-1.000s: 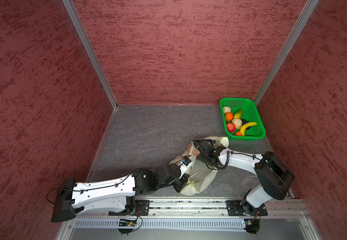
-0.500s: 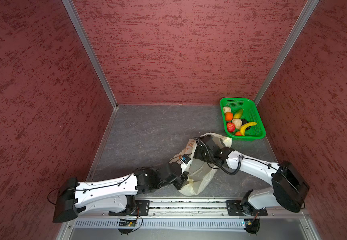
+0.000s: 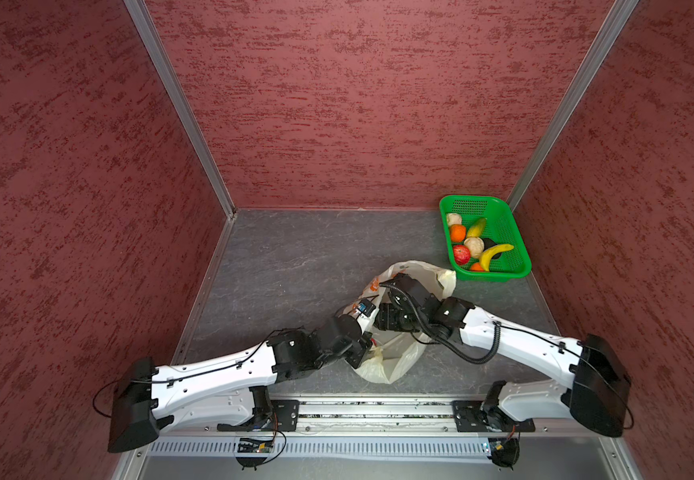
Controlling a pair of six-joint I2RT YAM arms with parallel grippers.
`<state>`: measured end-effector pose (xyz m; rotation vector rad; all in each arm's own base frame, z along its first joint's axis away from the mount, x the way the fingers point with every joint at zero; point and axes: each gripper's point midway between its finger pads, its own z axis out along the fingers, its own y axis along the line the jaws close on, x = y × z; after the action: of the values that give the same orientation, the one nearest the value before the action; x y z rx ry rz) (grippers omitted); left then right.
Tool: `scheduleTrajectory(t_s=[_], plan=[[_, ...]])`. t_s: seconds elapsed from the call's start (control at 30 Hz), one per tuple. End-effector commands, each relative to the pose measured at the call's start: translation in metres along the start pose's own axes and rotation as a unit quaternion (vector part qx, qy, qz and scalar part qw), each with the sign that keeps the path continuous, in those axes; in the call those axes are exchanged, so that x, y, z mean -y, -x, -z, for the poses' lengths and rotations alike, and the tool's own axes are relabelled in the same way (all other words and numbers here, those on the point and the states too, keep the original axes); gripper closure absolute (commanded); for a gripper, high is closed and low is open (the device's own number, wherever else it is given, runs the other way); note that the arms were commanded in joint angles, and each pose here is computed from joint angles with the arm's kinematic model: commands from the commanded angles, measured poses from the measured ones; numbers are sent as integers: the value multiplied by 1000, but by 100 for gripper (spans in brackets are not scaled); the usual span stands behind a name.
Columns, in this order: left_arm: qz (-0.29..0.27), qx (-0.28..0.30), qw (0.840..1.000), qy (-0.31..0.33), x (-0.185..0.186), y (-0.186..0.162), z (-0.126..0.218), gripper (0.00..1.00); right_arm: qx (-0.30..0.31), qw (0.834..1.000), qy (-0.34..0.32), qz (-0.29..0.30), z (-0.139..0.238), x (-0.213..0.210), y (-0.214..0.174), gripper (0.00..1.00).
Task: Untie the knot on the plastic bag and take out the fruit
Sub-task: 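Lift the green lime out with the right gripper toward the green basket, then lower the lime into the green basket and open the right gripper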
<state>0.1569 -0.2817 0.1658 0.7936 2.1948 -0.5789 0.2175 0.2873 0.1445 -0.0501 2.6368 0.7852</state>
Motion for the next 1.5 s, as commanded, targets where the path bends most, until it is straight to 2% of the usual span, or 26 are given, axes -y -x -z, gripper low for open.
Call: scheduleTrajectory(t_s=[0.0, 0.2, 0.43, 0.63, 0.8, 1.07, 1.47], plan=[[-1, 8, 1000, 11, -5, 10, 4, 100, 5, 1000, 1, 13, 24, -9, 1, 42], [1, 10, 1000, 19, -10, 14, 7, 100, 27, 1000, 10, 4, 62, -15, 8, 43], [1, 5, 1000, 23, -11, 13, 5, 100, 65, 997, 41, 11, 108, -42, 32, 42], [0, 3, 1000, 24, -10, 12, 6, 100, 131, 990, 51, 6, 145, -56, 74, 42], [-6, 0, 1000, 24, -10, 9, 8, 100, 191, 981, 35, -11, 175, -43, 123, 43], [-12, 6, 1000, 20, -9, 12, 13, 100, 283, 956, -32, -70, 206, 31, 192, 43], [-20, 4, 1000, 5, -4, 11, 17, 100, 384, 895, -127, -187, 169, 178, 259, 43]])
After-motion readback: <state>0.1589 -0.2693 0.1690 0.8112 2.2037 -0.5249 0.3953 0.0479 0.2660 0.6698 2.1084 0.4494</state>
